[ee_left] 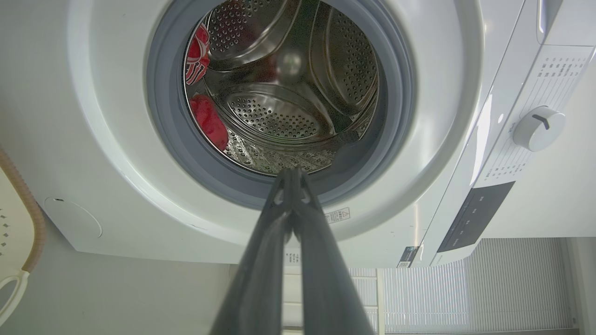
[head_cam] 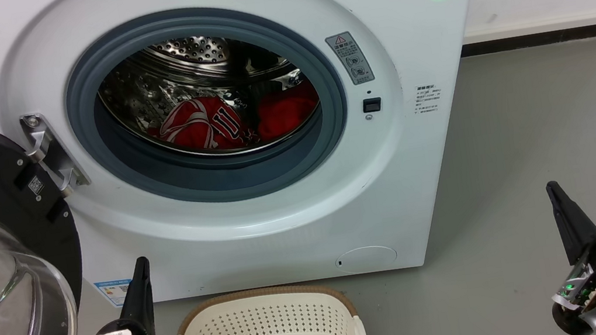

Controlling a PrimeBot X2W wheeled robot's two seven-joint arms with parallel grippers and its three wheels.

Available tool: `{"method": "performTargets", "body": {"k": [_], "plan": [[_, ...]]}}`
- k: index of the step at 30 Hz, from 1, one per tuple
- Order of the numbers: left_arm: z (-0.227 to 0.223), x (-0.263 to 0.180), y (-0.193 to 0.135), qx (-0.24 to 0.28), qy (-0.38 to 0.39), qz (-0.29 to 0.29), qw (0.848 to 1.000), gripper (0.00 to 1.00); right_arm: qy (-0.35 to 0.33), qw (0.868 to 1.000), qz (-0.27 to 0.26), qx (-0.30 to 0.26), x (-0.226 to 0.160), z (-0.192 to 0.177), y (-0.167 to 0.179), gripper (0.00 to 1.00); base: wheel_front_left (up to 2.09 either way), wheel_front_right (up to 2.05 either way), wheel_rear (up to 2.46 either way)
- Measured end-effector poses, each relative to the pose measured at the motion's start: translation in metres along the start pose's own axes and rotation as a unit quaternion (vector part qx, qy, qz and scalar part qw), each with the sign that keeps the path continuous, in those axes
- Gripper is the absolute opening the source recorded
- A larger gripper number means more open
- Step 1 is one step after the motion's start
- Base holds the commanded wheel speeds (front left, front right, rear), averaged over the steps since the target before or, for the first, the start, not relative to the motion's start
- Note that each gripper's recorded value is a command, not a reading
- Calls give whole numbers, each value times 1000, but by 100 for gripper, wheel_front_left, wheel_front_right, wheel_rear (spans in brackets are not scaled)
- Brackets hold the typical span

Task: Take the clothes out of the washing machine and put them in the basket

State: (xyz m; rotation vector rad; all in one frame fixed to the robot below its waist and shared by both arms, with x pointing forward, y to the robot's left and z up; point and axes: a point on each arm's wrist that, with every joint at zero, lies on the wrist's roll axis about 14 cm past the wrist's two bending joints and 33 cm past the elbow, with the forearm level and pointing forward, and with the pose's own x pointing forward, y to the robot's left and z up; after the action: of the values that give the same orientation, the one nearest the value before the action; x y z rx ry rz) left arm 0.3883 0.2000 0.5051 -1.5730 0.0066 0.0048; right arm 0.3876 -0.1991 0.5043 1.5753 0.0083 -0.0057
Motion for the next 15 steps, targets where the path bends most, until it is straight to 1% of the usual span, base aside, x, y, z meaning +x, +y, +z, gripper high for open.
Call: {"method": "performTargets", "body": {"k": [15], "plan": [[0, 0, 0, 0, 0, 0, 1000, 0, 0, 1000, 0, 0, 0, 0, 0, 0, 0, 0, 0]]}}
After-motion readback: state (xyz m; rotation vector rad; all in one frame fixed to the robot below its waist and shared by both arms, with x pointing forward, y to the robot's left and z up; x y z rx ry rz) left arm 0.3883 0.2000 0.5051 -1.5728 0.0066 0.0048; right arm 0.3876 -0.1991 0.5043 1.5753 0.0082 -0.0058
